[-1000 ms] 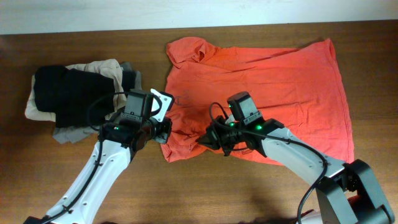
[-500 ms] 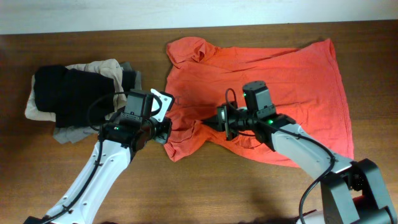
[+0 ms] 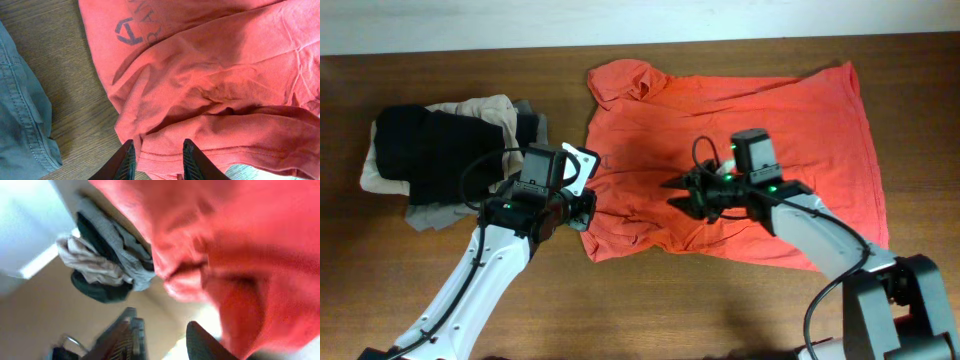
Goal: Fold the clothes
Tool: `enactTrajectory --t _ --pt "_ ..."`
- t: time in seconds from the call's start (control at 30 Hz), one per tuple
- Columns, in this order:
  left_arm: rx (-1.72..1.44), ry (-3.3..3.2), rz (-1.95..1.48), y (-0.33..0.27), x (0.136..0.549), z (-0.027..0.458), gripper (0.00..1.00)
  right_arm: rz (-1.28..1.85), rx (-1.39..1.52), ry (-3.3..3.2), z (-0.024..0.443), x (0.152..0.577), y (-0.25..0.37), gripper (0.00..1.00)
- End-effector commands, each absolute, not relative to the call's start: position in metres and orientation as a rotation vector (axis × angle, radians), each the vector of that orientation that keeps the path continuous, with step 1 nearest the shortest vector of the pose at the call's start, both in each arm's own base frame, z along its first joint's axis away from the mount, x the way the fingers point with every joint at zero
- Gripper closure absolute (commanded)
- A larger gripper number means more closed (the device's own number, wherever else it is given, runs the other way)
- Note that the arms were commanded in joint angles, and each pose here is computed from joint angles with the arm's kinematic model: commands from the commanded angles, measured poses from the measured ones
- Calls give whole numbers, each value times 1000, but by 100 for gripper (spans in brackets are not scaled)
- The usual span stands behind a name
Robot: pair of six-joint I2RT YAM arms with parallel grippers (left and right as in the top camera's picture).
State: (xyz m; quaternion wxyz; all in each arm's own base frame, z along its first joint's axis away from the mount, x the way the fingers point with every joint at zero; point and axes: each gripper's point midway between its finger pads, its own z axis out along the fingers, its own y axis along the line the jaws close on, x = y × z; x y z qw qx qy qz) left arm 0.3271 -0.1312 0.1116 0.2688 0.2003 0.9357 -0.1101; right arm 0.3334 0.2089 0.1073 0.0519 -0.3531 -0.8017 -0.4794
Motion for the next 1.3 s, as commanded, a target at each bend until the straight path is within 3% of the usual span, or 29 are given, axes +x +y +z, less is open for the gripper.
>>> enactTrajectory --t 0.0,0.13,0.3,0.5,0.57,0.9,1.03,1.27 --pt "561 2499 -278 -131 330 119 69 -1596 -420 -2860 109 336 199 60" --pt "545 2488 -237 -126 333 123 69 -1595 73 -3057 118 327 197 62" --pt "414 2380 -169 -112 343 172 69 -1083 615 -3341 120 316 183 64" --pt "280 2222 -72 -83 340 246 57 -727 1250 -3368 166 308 197 60" --pt "202 2198 -30 -68 334 263 54 -557 1397 -3344 171 305 199 54" --pt "-125 2048 34 -5 297 341 43 -322 1895 -2917 123 254 245 50" --pt "-181 1998 46 9 285 358 37 6 1964 -2853 99 257 245 50" --pt "-188 2039 55 11 283 349 35 259 1936 -2800 69 271 236 51"
